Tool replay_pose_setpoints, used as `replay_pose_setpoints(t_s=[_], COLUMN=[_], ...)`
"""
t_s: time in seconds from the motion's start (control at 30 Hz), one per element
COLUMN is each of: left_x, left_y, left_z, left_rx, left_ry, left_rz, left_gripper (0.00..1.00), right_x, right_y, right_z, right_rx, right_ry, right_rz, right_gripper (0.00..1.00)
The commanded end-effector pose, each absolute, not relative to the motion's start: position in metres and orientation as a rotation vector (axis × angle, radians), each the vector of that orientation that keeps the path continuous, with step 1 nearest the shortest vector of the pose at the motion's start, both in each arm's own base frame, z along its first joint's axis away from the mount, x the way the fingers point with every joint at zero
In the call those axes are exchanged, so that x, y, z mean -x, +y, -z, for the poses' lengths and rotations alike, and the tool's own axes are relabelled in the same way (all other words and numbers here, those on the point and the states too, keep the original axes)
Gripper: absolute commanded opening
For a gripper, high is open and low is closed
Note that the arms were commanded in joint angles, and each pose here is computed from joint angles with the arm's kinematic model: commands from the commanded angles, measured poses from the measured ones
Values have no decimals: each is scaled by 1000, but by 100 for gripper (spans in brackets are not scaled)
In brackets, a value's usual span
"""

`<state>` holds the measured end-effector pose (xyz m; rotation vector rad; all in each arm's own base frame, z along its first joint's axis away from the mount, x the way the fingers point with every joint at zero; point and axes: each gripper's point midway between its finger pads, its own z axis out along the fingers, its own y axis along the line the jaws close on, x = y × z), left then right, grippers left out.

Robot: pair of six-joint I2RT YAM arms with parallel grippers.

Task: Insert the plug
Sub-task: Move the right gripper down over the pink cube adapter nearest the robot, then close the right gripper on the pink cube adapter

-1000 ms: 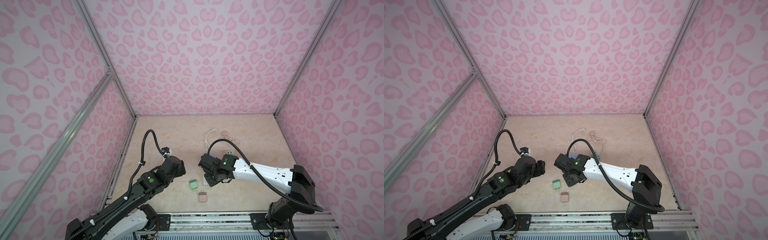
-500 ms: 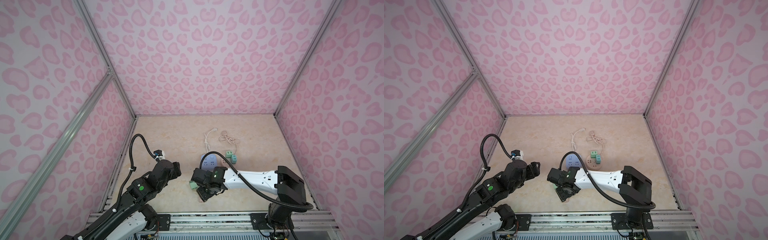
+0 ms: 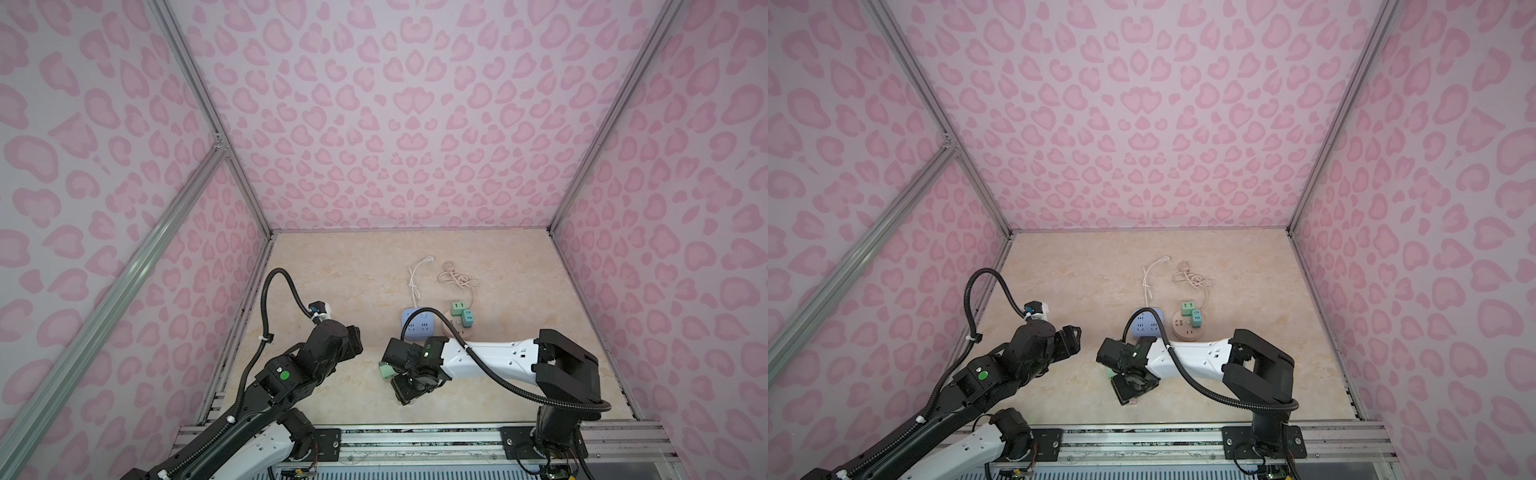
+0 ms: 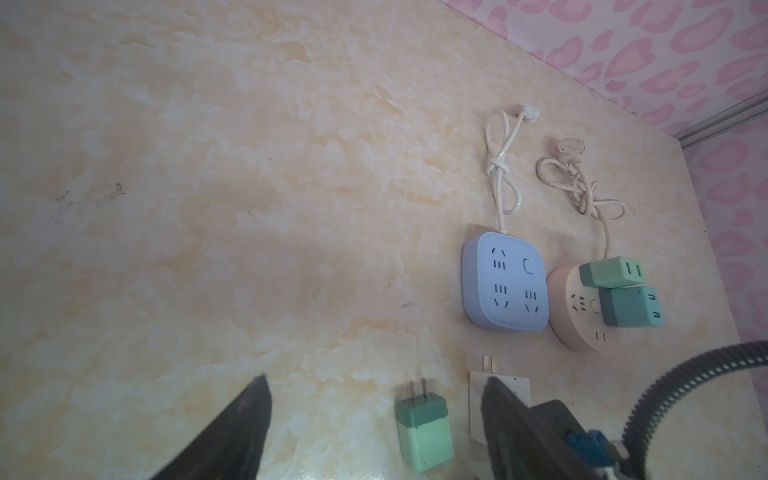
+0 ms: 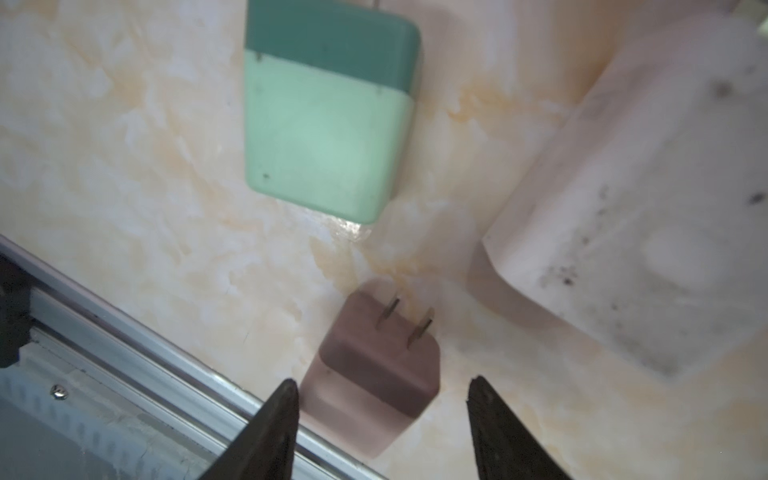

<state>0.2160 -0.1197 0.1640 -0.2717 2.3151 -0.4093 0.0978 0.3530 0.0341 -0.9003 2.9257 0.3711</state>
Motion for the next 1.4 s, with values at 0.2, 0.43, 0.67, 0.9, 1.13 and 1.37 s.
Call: replay_pose_setpoints(t_s=[0.2,0.43,0.67,0.9,1.13,1.37], left_x=[-216,-214,-213,-211,-209,-200], left_y=[-121,-119,-122,-127,-142,-188], left_z=[-163,-157,-155,-154,-159,-165], left_rx=[281,296,298,285,222,81], left_ry=[2317,2323,2336,2357,2410,2508], left_rz=[419,422,440,460,511,743], left_gripper=[81,81,81,80,78,75], right_x=[-92,-92,-92,-91,-98,-119], right_y=[354,332,328,330,322,299], right_z=[-24,-15,-16,-22,-45,-92], right_rx=[904,875,887,919,923,936], right_ry=[2974,3018,3004,2991,2964,2835], right_rz=[-353,-213,-212,-245,-363,-469], right_gripper=[61,51,46,34,30,28])
